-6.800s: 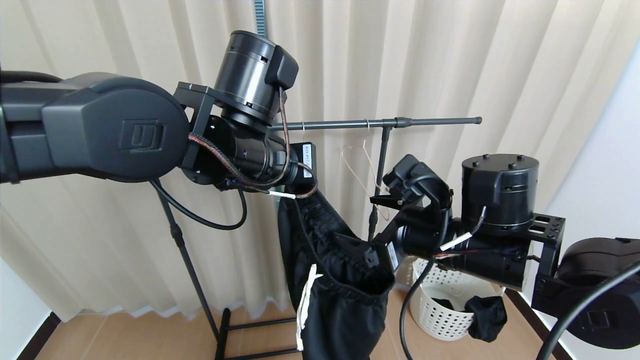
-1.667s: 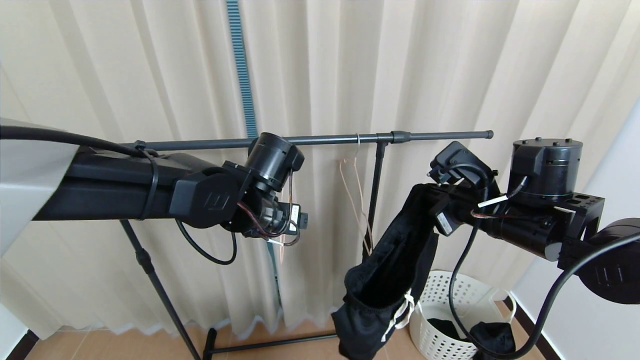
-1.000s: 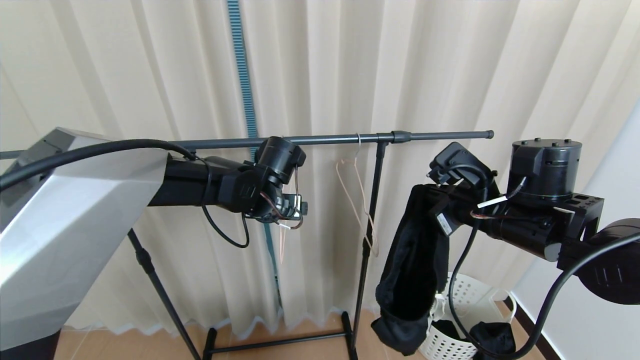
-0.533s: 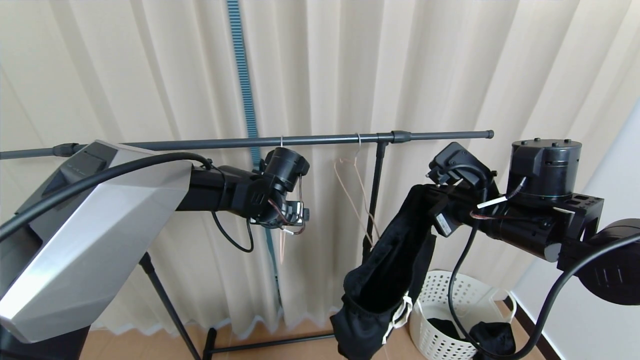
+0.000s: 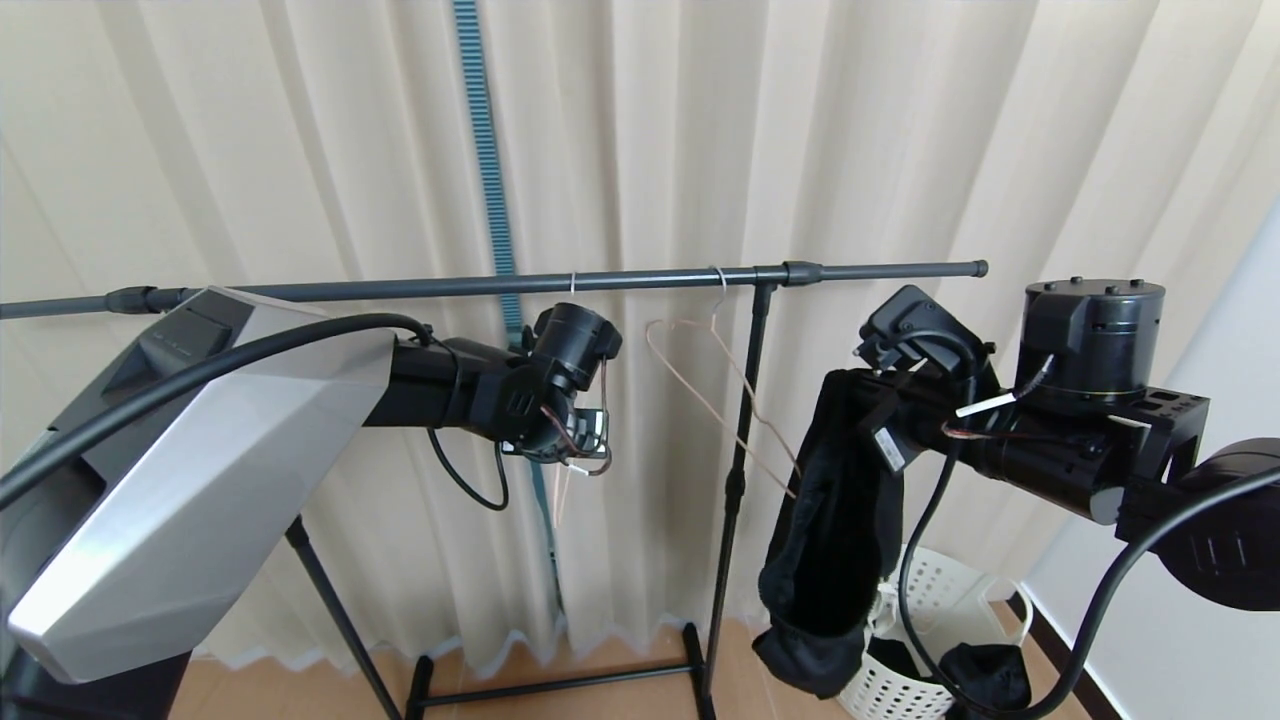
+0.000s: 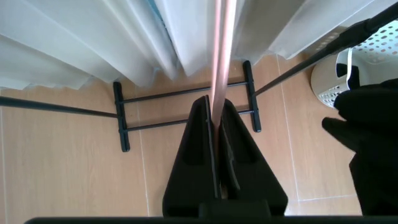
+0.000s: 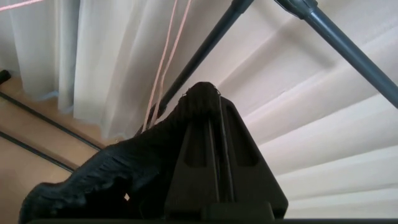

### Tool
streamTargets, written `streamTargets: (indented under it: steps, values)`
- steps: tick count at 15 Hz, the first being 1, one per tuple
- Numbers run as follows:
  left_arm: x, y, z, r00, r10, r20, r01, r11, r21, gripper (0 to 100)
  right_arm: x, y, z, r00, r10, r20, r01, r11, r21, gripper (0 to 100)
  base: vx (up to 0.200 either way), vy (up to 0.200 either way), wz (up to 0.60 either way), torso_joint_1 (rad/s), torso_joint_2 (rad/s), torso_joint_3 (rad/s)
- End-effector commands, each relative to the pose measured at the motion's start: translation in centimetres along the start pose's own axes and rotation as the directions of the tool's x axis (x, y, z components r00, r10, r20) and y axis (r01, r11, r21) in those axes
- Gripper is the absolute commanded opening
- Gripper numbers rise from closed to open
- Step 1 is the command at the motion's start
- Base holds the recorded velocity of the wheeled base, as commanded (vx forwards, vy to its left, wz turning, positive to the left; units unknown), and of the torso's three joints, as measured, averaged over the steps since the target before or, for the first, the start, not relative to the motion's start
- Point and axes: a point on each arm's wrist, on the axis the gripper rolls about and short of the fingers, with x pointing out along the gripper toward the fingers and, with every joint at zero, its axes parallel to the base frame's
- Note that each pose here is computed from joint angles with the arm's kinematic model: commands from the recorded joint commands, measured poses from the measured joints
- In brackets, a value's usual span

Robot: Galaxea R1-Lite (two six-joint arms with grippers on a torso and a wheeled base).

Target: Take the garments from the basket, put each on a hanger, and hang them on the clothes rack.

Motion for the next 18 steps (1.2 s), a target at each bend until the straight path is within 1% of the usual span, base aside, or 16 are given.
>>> streamTargets:
  steps: [1, 3, 7, 10, 11, 12, 13, 15, 16, 17, 18]
  values:
    - [-0.3, 0.0, 0.3, 1.0, -0.003, 0.01, 0.003, 1.0, -0.003, 0, 0.0, 0.0, 0.0, 1.0, 0.001, 0.0, -0.001, 1.0, -0.001, 0, 0.0, 0.0, 0.0, 0.0, 0.0, 0.0]
    - [-0.8, 0.2, 0.5, 1.0, -0.002, 0.019, 0.002, 1.0, -0.006, 0, 0.0, 0.0, -0.1, 1.0, 0.001, -0.002, -0.001, 1.0, -0.002, 0, 0.0, 0.0, 0.0, 0.0, 0.0, 0.0]
    - [-2.9, 0.5, 1.1, 0.999, -0.02, 0.045, 0.02, 1.0, -0.011, 0, -0.2, 0.1, 0.0, 1.0, 0.003, 0.001, -0.003, 1.0, -0.002, 0, 0.0, 0.0, 0.0, 0.0, 0.0, 0.0]
    - [-4.3, -0.1, 0.9, 0.998, -0.042, 0.055, 0.042, 0.999, 0.008, 0, -0.1, 0.4, -0.2, 1.0, 0.01, -0.007, -0.01, 1.0, -0.005, 0, 0.0, 0.0, 0.0, 0.0, 0.0, 0.0]
    - [-5.9, -0.2, 0.5, 0.997, -0.055, 0.058, 0.053, 0.998, 0.029, 0, -0.3, 0.8, -0.2, 1.0, 0.02, -0.005, -0.021, 1.0, -0.008, 0, 0.0, 0.0, 0.0, 0.0, 0.0, 0.0]
    - [-6.7, -0.2, 0.1, 0.997, -0.062, 0.056, 0.059, 0.997, 0.051, 0, -0.4, 1.0, -0.3, 1.0, 0.025, -0.011, -0.025, 1.0, -0.011, 0, 0.0, 0.0, 0.0, 0.0, 0.0, 0.0]
    - [-7.0, -0.3, -0.1, 0.996, -0.068, 0.058, 0.065, 0.996, 0.059, 0, -0.4, 1.0, -0.4, 1.0, 0.025, -0.014, -0.025, 1.0, -0.01, 0, 0.0, 0.0, 0.0, 0.0, 0.0, 0.0]
    - [-8.9, -0.5, -0.9, 0.988, -0.11, 0.109, 0.1, 0.991, 0.093, 0, -0.5, 0.9, -0.4, 1.0, 0.024, -0.012, -0.024, 1.0, -0.01, 0, 0.0, 0.0, 0.0, 0.0, 0.0, 0.0]
    - [-9.8, -0.4, -1.2, 0.984, -0.125, 0.127, 0.111, 0.988, 0.11, 0, -0.6, 0.9, -0.3, 1.0, 0.022, -0.008, -0.022, 1.0, -0.009, 0, 0.0, 0.0, 0.0, 0.0, 0.0, 0.0]
    - [-10.4, -0.1, -1.8, 0.983, -0.131, 0.13, 0.115, 0.986, 0.123, 0, -0.6, 0.9, -0.2, 1.0, 0.021, -0.006, -0.021, 1.0, -0.009, 0, 0.0, 0.0, 0.0, 0.0, 0.0, 0.0]
    - [-11.0, 0.6, -3.1, 0.984, -0.13, 0.12, 0.113, 0.984, 0.134, 0, -0.6, 0.8, -0.1, 1.0, 0.02, -0.003, -0.02, 1.0, -0.009, 0, 0.0, 0.0, 0.0, 0.0, 0.0, 0.0]
